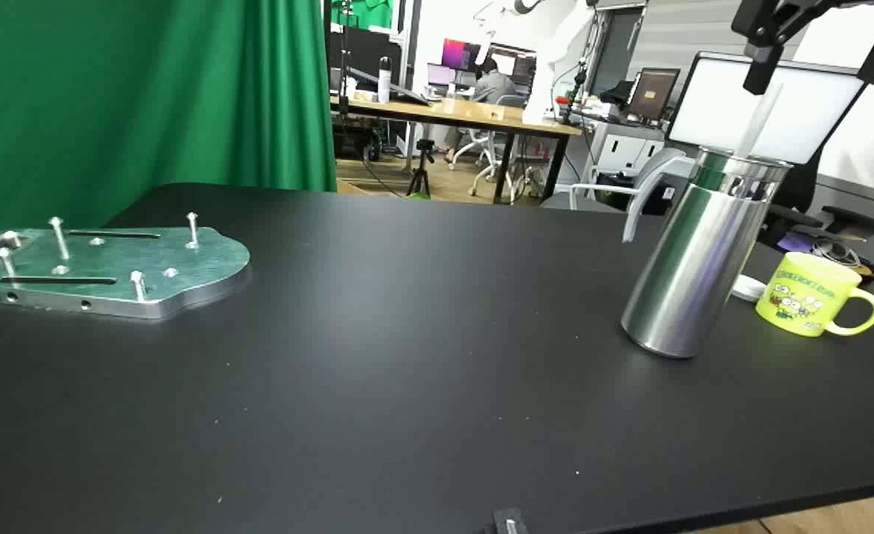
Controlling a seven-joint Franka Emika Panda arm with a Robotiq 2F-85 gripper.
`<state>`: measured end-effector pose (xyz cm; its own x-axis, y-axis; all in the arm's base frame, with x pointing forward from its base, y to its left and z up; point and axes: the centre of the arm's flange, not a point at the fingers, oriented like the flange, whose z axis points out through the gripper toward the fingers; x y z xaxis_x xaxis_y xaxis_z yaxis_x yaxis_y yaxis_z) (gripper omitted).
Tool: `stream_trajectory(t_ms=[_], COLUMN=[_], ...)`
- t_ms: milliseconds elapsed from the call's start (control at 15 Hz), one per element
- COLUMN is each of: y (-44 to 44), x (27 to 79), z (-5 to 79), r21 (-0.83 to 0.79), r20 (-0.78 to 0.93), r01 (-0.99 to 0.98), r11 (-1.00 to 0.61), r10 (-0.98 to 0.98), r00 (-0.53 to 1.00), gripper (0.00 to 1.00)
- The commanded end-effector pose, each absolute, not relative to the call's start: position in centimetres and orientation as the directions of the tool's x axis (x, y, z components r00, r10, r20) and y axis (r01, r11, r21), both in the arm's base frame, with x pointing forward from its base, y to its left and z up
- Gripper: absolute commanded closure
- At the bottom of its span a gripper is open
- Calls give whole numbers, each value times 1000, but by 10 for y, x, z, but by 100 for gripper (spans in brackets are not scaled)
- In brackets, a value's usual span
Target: Stir the contents in the flusk.
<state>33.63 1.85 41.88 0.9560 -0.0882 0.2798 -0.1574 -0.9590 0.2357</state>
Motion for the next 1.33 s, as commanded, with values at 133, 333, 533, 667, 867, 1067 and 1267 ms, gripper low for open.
stream_trajectory(t_ms=[133, 333, 533, 667, 867, 1067, 1267], y=[18, 18, 18, 18, 15, 10, 4], x=[336, 337, 337, 337, 351, 374, 397], z=[414, 413, 413, 413, 416, 416, 409], r21=[237, 237, 237, 237, 232, 215, 222], r20=[267, 263, 263, 263, 247, 207, 136], r01=[-155, -154, -154, -154, -166, -194, -251], r11=[-959, -959, -959, -959, -959, -957, -942], r10=[-89, -89, -89, -90, -107, -150, -225], r00=[960, 961, 961, 961, 963, 967, 965], gripper=[0, 0, 0, 0, 0, 0, 0])
